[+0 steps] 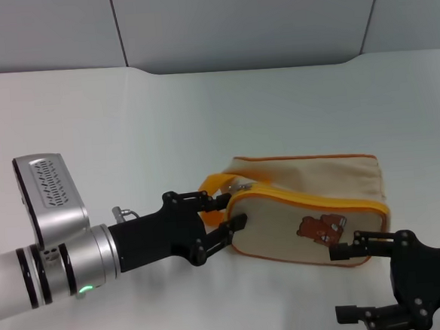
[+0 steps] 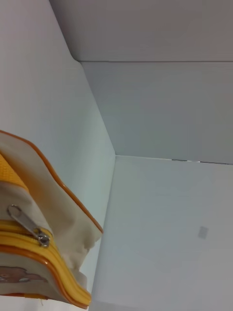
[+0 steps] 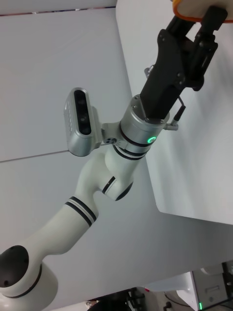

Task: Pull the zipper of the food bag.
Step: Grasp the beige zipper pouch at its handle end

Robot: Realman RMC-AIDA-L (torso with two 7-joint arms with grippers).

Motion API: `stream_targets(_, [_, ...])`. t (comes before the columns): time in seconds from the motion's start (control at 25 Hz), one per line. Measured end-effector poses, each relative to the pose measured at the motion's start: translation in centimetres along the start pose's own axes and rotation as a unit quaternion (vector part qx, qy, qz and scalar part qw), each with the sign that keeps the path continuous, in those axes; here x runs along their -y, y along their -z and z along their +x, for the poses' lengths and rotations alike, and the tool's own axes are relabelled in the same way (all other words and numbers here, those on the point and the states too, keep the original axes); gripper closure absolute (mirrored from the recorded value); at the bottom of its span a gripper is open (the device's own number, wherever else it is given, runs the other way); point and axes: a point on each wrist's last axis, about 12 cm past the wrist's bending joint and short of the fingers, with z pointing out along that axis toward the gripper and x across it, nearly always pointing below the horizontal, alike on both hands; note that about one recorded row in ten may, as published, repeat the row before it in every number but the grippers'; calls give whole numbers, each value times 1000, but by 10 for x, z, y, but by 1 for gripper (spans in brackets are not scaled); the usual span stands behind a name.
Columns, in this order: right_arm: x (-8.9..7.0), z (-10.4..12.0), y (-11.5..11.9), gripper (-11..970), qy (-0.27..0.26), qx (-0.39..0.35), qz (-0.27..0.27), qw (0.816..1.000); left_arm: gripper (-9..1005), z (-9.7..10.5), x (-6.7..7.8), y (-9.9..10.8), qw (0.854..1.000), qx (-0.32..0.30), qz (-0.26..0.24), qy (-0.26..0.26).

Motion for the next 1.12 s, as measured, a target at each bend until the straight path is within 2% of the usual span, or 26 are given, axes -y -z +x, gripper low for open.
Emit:
stream_targets(0.32, [2,-4,1,175,2,18,7,1000,695,-3,0,-2,1000,7,7,-3])
stream_targets(0.48, [3,-12,3,176,-8,49,8,999,889,-9,-1,1,999,23,13,-22])
stream_targets(0.52, [4,-15,3,176,-13,56,6,998,901,-11,-2,2,999,28,15,-32])
stream_targets(0.6, [9,-27,3,177,-40,76,-3,996,924,-13,-4,6,998,36,15,-50])
stream_targets(0.76, [27,-52,5,178,-136,85,-28,987,924,-21,-10,14,996,52,14,-76])
stream_targets(0.92, [45,-75,0,179,-233,85,-46,968,925,-31,-15,22,992,64,24,-108])
stream_targets(1.12, [64,-101,-12,181,-326,68,-62,941,929,-42,-19,25,985,81,34,-148])
